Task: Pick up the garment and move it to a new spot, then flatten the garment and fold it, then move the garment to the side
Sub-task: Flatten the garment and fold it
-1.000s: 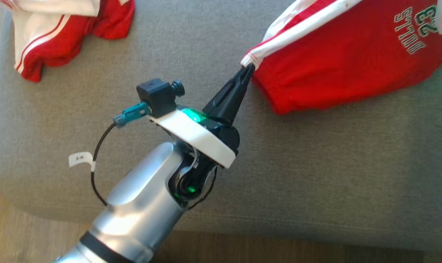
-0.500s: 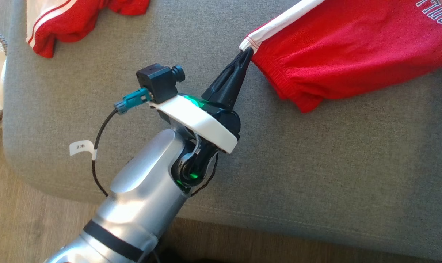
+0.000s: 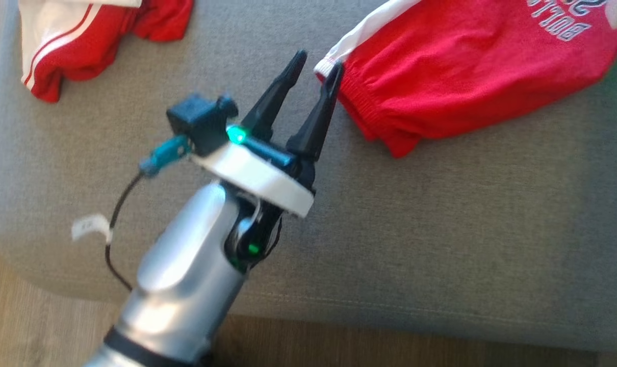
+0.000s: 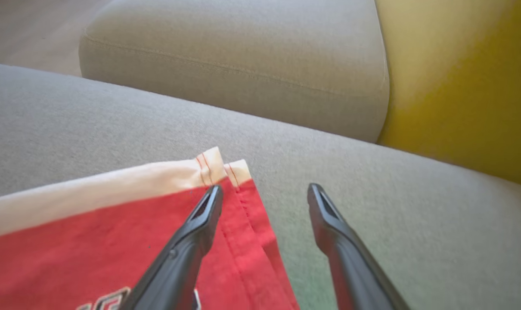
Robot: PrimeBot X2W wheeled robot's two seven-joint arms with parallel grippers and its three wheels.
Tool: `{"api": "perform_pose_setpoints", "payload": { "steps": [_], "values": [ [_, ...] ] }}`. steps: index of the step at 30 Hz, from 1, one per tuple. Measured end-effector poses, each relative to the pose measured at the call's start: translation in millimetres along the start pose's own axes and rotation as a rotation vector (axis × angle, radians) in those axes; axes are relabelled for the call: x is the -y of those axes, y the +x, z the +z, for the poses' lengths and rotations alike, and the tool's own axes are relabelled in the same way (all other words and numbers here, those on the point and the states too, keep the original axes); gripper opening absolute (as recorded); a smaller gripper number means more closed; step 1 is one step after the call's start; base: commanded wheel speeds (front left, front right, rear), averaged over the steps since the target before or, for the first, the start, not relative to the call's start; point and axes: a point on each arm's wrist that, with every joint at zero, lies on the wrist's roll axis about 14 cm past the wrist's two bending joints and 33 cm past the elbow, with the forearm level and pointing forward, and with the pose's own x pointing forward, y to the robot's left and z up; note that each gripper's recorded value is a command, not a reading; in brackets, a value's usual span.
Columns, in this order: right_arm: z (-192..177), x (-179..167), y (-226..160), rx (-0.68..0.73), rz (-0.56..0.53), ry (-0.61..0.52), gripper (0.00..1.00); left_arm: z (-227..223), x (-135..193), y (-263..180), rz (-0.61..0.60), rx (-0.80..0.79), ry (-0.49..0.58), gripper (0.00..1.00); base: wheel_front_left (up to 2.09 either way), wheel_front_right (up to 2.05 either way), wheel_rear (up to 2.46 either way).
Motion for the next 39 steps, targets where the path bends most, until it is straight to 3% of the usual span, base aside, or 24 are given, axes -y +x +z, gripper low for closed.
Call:
{"api": "perform_pose_setpoints", "payload": {
  "steps": [5,10,19,21,22,23,25,31,39],
  "values": [
    [-26.4,19.2,-18.2,-0.127,-0.03,0.037,1.0,5.6,14.9,-19.7,-0.012,0.037,0.051,1.0,0.0,0.0,0.0],
    [-58.8,11.7,-26.7,-0.244,-0.007,0.037,1.0,8.1,24.4,-34.7,-0.016,0.054,0.067,1.0,0.0,0.0,0.0],
    [-60.2,13.0,-21.9,-0.274,0.002,-0.004,1.0,14.0,25.7,-48.0,0.0,0.069,0.087,1.0,0.0,0.0,0.0],
    [-60.9,12.1,-22.2,-0.286,0.004,-0.007,0.95,14.4,28.0,-49.4,-0.006,0.067,0.105,1.0,0.0,0.0,0.0],
    [-61.7,10.0,-23.1,-0.3,0.009,-0.009,0.75,15.5,29.0,-50.1,-0.007,0.069,0.112,1.0,0.0,0.0,0.0],
    [-62.8,6.6,-24.5,-0.318,0.017,-0.01,0.45,17.3,29.3,-50.9,-0.003,0.073,0.124,1.0,0.0,0.0,0.0],
    [-65.9,-0.7,-28.8,-0.344,0.034,-0.006,0.04,19.6,30.9,-52.8,0.0,0.077,0.153,1.0,0.0,0.0,0.0],
    [-66.9,-3.6,-46.4,-0.328,0.049,0.009,0.0,15.8,33.1,-67.3,0.036,0.065,0.227,1.0,0.0,0.0,0.0],
    [-74.0,11.0,-84.6,-0.283,0.029,0.042,0.0,25.7,7.0,-98.9,0.21,0.093,0.289,1.0,0.0,0.0,0.0]
  ]
}}
